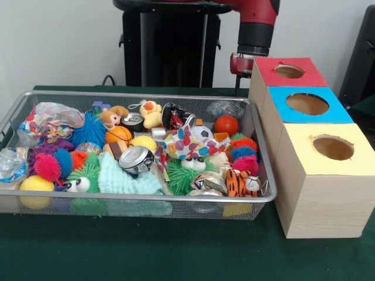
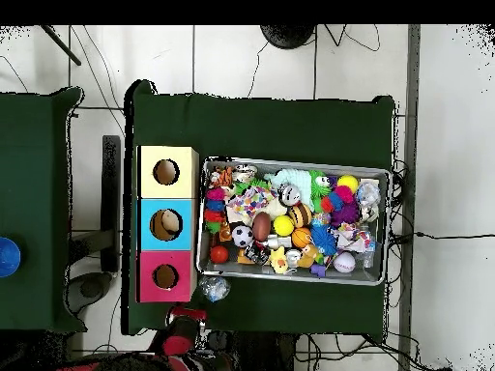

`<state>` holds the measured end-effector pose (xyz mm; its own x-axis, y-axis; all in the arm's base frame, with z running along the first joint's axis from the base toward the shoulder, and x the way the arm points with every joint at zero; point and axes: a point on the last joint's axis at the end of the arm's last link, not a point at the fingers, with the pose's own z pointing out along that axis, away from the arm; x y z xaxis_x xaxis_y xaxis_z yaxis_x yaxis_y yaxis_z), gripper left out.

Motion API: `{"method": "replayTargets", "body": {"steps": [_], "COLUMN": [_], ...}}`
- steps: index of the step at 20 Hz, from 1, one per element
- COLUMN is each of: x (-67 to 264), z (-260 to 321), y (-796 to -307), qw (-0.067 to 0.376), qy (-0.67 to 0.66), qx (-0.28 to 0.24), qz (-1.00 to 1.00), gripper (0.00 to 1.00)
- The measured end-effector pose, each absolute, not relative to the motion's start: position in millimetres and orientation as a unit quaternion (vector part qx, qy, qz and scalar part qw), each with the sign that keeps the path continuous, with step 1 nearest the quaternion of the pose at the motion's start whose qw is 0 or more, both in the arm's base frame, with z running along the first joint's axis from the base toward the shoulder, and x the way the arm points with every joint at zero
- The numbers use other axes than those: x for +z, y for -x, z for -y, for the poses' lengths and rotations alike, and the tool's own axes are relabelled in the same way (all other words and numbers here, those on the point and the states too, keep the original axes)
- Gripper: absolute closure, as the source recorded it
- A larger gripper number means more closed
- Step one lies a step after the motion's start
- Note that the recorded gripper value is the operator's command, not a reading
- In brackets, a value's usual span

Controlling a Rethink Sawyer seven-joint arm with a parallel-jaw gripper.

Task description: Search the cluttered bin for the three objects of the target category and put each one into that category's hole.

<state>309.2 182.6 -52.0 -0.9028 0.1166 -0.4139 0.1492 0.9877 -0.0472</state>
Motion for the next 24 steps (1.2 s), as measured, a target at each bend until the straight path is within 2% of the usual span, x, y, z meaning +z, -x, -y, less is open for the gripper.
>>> {"method": "replayTargets", "body": {"steps": [12, 24], "x": [-63.1, -60.1], "z": [-181.4, -170.1], "y": [-290.7, -293.6], "qw": [0.196, 0.199], "qy": [-0.062, -0.063], "qx": [-0.054, -0.067], "qz": [-0.977, -0.976], "gripper": [0.00, 0.00]}}
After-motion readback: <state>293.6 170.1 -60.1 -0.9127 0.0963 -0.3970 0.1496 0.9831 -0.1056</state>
